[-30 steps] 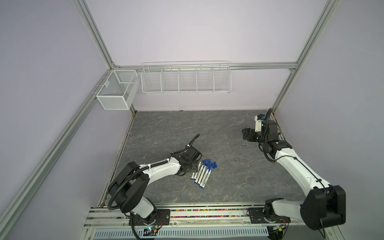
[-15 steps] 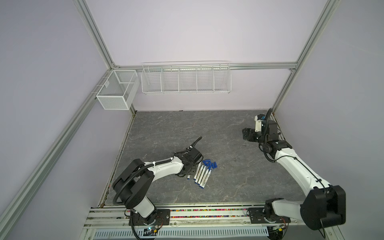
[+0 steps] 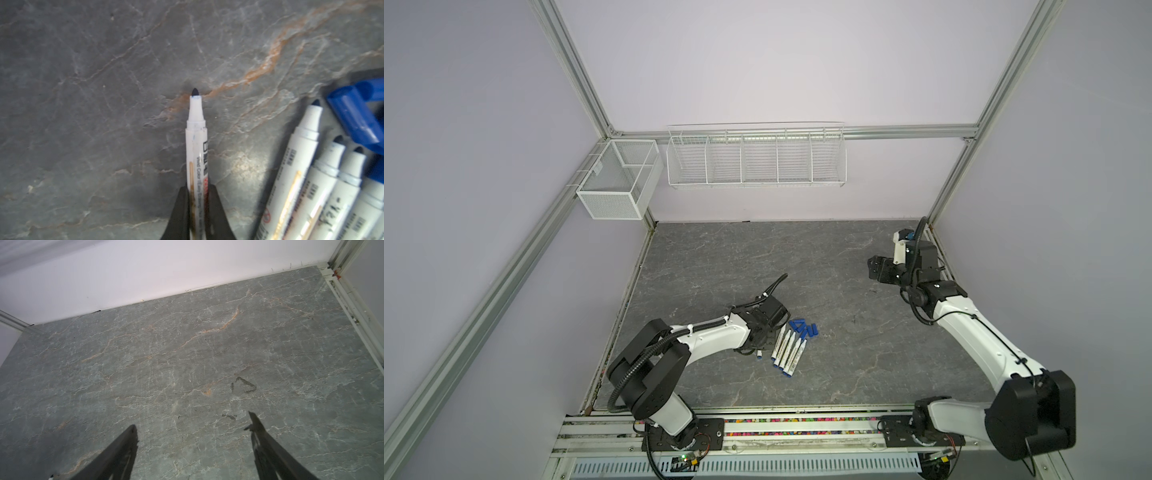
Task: Insert the pens into the pen caps
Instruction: 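Move the left gripper over the white markers while the right arm rises, then grasp a white marker with the left gripper while the right gripper approaches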
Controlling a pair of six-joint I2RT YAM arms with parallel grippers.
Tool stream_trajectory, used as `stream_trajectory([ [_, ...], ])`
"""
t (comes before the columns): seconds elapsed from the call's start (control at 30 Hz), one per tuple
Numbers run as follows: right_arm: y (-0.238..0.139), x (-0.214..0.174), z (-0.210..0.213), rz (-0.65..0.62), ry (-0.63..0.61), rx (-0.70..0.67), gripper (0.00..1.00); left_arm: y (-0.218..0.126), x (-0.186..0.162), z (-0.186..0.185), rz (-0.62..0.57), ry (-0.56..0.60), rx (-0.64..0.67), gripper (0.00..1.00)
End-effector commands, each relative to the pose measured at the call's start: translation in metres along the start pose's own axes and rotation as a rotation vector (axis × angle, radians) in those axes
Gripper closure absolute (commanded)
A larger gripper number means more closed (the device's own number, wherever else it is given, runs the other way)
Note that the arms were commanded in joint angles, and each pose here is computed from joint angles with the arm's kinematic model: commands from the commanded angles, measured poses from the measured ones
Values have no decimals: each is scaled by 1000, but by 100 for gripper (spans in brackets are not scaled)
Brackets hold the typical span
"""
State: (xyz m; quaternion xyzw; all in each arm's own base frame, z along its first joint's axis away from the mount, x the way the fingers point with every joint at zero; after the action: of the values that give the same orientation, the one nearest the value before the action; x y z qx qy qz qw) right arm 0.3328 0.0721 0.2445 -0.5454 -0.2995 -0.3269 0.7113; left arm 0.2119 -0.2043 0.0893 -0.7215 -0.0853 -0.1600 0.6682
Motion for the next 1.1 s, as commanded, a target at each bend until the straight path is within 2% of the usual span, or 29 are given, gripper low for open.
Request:
stream_trajectory([
  [0.0, 7, -20, 41, 91, -16, 143, 14, -20, 13, -9, -118, -1, -118, 100],
  [0.23, -1, -69, 150, 231, -141, 555, 14, -66, 22, -16, -395, -32, -432, 100],
  [0.37, -7, -89, 193, 291, -243, 693, 17, -74, 18, -11, -460, -43, -482, 100],
  [0.53, -2, -104, 220, 375, -291, 793, 28, -82, 14, -11, -521, -39, -563, 100],
  [0.67, -2, -108, 235, 393, -318, 853, 30, -86, 12, -9, -557, -42, -587, 100],
  [1.07, 14, -115, 243, 427, -302, 828, 43, -93, 10, -15, -572, -6, -615, 100],
])
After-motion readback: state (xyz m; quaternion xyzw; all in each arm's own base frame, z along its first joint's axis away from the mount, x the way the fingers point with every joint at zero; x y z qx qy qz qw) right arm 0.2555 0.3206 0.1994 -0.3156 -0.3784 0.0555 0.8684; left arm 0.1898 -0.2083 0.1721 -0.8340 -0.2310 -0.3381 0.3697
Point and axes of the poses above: each gripper's point midway between its finger pads, its own y axis out along the fingers, its own z axis along the line the jaws close on, x = y × z, the point moved 7 cm from there along -y, back along the fingers, and after that the axes turned 2 degrees about -y, right-handed, at the moved point
